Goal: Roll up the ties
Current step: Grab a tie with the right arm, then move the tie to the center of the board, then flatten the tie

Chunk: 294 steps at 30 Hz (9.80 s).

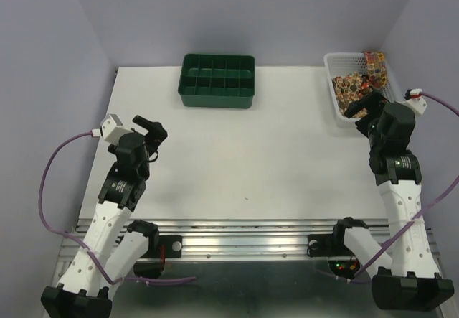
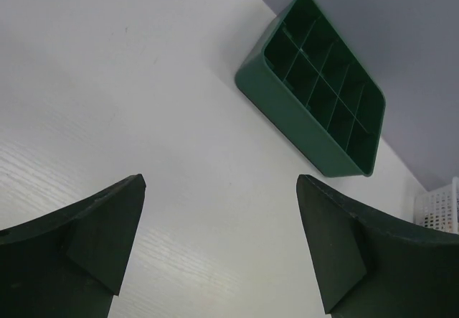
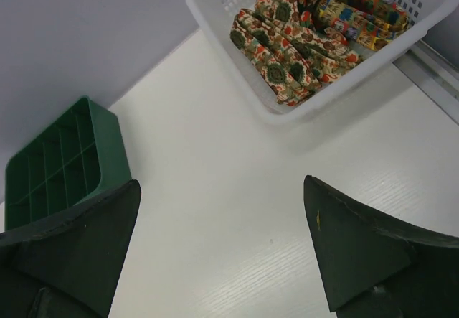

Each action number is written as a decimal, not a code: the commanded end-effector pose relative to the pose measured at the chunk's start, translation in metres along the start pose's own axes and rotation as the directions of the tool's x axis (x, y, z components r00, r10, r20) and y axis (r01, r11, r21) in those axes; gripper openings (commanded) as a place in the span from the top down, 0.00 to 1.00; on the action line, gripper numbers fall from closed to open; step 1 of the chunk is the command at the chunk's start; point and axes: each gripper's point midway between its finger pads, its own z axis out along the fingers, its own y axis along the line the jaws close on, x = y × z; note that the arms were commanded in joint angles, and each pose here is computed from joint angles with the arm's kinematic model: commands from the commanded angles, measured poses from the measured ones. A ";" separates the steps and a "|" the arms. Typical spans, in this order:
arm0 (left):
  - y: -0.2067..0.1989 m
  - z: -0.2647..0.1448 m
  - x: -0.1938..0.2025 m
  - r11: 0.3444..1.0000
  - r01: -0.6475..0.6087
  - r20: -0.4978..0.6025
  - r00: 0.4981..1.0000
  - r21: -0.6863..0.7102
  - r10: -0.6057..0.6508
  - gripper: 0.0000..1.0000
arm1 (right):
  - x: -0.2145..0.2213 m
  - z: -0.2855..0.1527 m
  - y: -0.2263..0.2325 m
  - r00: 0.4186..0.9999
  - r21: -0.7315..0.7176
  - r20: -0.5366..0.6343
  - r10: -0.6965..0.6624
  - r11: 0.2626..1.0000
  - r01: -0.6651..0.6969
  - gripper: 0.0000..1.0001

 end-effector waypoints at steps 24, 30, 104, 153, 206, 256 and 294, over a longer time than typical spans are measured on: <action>0.029 0.010 0.020 0.994 -0.023 -0.023 1.000 -0.110 0.020 0.01 | 0.017 0.244 -0.035 0.987 0.239 -0.163 0.004 0.970 0.035 0.00; 0.031 0.009 0.017 0.994 -0.010 -0.003 1.000 -0.108 0.009 0.01 | 0.033 0.296 -0.045 0.974 0.220 -0.214 -0.067 0.969 0.115 0.00; -0.021 -0.009 0.112 0.943 -0.003 -0.367 0.921 0.332 0.132 0.01 | 0.192 0.004 0.069 0.899 -0.405 -0.346 -0.268 0.907 0.115 0.00; -0.065 0.098 0.333 0.813 -0.552 -0.716 0.489 0.187 0.498 0.44 | 0.250 0.001 0.070 0.846 -0.388 -0.419 -0.329 0.908 0.161 0.00; -0.366 -0.242 -0.102 0.188 -0.199 0.153 0.961 0.962 0.232 1.00 | 0.218 -0.192 0.131 0.840 -0.997 -0.055 -0.540 -0.021 -0.079 0.00; -0.208 -0.019 -0.070 0.726 -0.241 0.217 0.968 0.644 0.128 1.00 | 0.185 -0.021 0.137 0.544 -0.343 0.109 -0.832 0.482 0.806 0.96; -0.152 0.068 0.182 0.900 -0.215 -0.432 0.819 0.378 0.377 0.01 | 0.297 -0.014 0.132 0.771 -0.474 -0.527 -0.357 0.877 0.082 0.00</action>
